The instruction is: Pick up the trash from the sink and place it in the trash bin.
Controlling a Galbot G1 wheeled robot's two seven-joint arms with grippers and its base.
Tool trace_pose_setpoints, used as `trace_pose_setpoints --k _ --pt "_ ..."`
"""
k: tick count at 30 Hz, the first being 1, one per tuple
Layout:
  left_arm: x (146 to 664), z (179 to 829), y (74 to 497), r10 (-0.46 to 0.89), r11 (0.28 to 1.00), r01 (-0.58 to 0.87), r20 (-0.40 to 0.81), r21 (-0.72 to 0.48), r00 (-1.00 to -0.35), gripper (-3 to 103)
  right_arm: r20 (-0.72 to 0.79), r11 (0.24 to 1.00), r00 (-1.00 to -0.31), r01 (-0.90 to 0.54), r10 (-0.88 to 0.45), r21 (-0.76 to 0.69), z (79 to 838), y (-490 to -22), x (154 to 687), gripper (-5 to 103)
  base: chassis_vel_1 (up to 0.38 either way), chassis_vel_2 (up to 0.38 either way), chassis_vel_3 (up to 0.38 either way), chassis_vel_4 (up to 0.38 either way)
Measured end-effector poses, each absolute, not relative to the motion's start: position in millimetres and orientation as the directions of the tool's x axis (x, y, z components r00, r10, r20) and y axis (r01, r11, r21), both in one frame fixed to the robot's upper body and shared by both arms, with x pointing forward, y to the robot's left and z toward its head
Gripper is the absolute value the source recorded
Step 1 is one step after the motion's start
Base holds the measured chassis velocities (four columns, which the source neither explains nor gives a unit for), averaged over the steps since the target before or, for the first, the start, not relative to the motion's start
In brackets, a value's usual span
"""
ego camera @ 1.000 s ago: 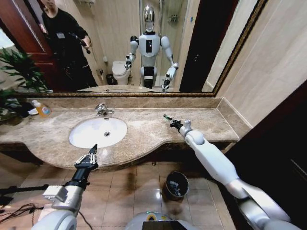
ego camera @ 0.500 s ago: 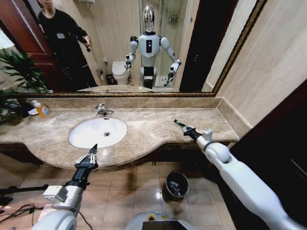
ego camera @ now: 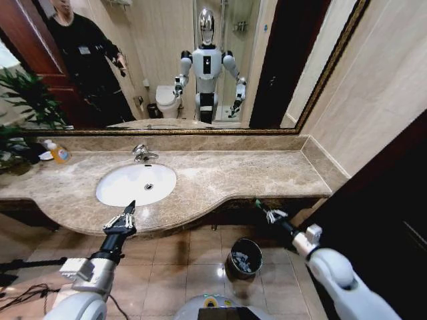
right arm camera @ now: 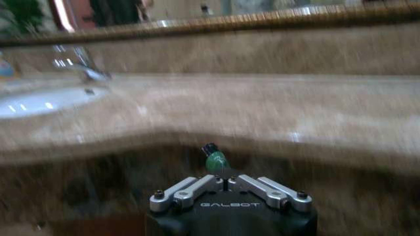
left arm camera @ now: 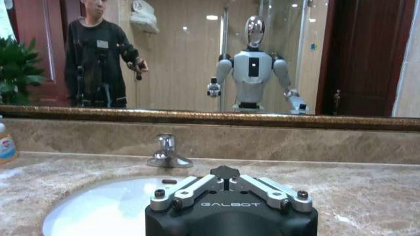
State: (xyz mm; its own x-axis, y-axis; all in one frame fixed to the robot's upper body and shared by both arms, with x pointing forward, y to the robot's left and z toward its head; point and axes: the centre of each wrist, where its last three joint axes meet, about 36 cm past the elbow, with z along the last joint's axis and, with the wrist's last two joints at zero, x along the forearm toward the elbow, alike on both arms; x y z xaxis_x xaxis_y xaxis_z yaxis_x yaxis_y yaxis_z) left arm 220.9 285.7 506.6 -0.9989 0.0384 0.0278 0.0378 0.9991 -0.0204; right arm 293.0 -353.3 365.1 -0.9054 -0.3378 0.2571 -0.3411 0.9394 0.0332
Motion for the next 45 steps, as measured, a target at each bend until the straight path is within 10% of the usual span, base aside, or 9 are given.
trace_pose_setpoints --k 45 --pt "221 507 286 0.038 0.999 0.038 0.028 -0.02 -0.999 0 0.569 0.987 -0.814 -0.159 -0.115 -0.028 97 -323 318 -1 0.0 0.0 0.0 0.0"
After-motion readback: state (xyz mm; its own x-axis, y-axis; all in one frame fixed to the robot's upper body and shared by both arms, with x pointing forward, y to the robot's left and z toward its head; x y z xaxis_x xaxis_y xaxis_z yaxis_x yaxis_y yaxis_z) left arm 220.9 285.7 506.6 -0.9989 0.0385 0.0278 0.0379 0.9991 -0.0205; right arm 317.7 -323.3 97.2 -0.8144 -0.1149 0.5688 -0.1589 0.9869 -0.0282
